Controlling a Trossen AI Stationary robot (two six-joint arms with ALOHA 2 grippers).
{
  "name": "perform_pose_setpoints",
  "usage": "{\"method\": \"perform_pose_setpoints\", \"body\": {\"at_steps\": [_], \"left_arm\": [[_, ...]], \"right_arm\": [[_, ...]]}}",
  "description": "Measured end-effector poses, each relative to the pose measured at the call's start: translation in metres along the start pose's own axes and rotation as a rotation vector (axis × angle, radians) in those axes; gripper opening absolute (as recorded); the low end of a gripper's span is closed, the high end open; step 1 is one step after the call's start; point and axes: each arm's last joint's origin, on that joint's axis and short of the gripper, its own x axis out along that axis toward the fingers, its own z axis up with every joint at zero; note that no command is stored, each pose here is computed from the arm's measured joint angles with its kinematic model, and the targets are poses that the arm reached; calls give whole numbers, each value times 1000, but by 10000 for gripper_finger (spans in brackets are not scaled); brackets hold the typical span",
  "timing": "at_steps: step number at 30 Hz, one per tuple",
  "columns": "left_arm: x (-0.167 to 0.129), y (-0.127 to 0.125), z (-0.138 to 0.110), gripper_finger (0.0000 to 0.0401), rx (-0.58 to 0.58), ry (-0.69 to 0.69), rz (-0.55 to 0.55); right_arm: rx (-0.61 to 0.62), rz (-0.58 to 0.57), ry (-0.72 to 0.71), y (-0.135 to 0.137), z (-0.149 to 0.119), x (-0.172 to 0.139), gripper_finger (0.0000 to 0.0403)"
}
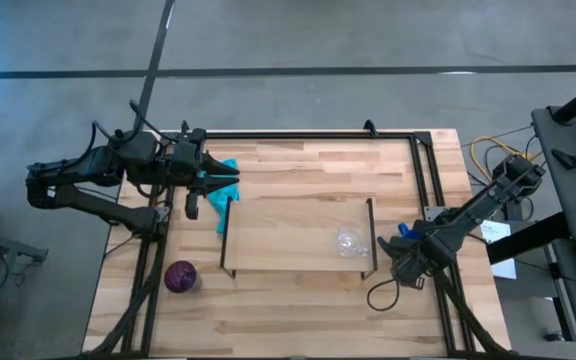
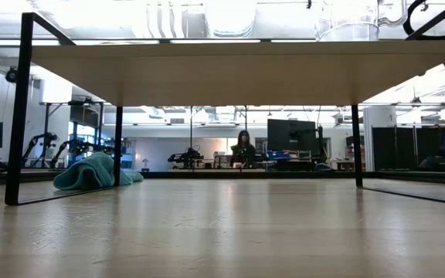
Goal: Stack small to large cups/mugs on shelf
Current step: Put the blue mug on the shelf
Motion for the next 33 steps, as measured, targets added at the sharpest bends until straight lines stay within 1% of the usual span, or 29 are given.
{"method": "perform_pose_setpoints", "body": {"at_steps": [3, 6, 9, 14, 17, 20, 23, 27, 33], "left_arm": [[0, 0, 0, 63, 0, -1, 0], [0, 0, 0, 63, 0, -1, 0], [0, 0, 0, 63, 0, 0, 0], [0, 0, 0, 63, 0, 0, 0], [0, 0, 0, 63, 0, -2, 0], [-1, 0, 0, 63, -1, -4, 0], [-2, 0, 1, 63, -2, -9, 0], [-3, 0, 2, 63, -2, -11, 0], [-7, 0, 2, 63, -3, -19, -1]], "right_arm": [[13, 16, 12, 1, 0, -4, 10], [27, 57, 7, 5, 2, -17, 10], [54, 72, -1, 6, 2, -39, 10], [132, 90, -6, 0, -1, -87, 9], [188, 160, -37, -3, -3, -120, 9], [231, 271, -88, -5, -4, -151, 9], [282, 361, -122, -6, -4, -175, 9], [301, 424, -150, 2, 1, -196, 9], [281, 488, -183, 28, 16, -222, 9]]}}
